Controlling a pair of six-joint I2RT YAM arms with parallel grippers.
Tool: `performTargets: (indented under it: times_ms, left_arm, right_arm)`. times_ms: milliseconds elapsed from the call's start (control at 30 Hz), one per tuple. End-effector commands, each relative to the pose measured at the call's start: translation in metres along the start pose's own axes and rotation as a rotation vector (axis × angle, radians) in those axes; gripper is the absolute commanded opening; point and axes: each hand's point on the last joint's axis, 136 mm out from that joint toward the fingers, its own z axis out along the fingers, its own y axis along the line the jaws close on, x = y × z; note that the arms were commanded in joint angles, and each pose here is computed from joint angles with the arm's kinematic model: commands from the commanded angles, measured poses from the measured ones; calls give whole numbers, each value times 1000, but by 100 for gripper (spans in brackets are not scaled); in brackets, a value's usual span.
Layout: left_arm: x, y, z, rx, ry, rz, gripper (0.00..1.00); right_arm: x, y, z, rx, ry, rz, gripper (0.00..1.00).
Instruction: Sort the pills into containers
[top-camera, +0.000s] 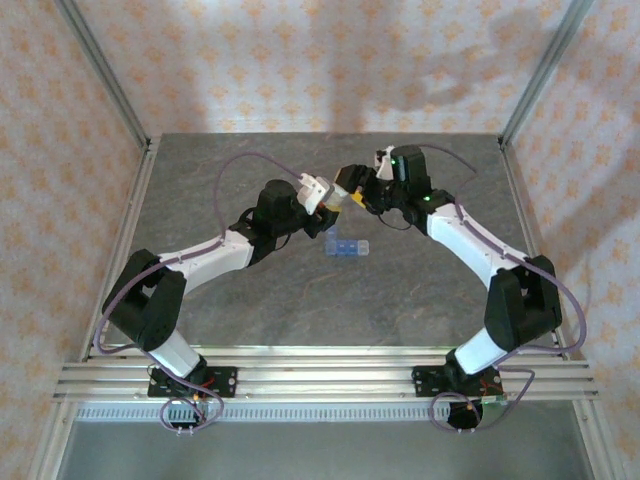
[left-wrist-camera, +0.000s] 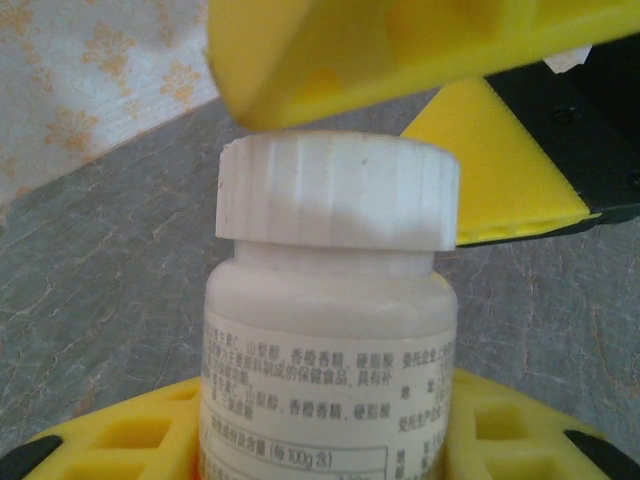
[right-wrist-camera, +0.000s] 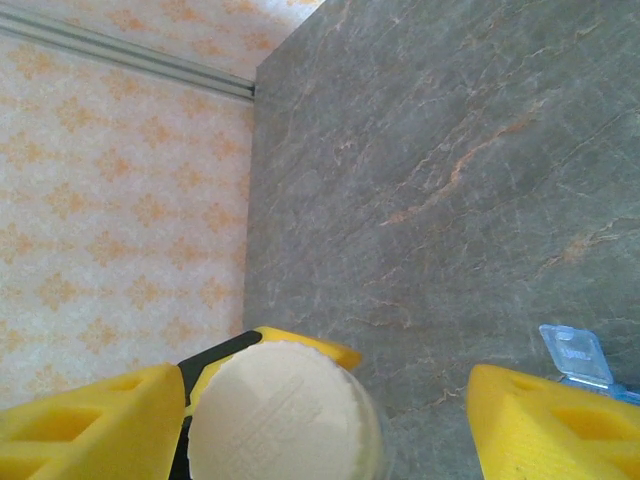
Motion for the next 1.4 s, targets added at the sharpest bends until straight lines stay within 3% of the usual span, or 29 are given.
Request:
performTargets:
  times_ms: [0,67,267,367,900,1067,1233,1367]
  left_arm:
    - [-5,-2,0,-7,-18,12,0]
    - [-5,-3,0,-5,-19,13,0]
    - [-8,-2,1,-5,-27,4,0]
    - [-10,-4,0,4,-39,-6,0]
    - [-50,-26,-16,318,-183,-260,0]
    - [-40,-21,-12,276,-146,-245,0]
    - [-23,-8,-8,175,-80,-184,0]
    - [-10,4,-6,77,-31,-114,0]
  right_arm:
    - [-6,14,6,-26,-17,-24,72]
    - [-4,14,8,-26,-10,-24,69]
    - [-1,8,10,-15,-1,-33,44]
    - [0,5,11,-7,-2,-54,38]
    - [9,14,0,-200,56,-308,34]
    - [7,15,0,-197,58,-302,38]
    - [-5,23,-10,-177,13,-272,68]
    - [-15,31,-23,-174,-31,-242,77]
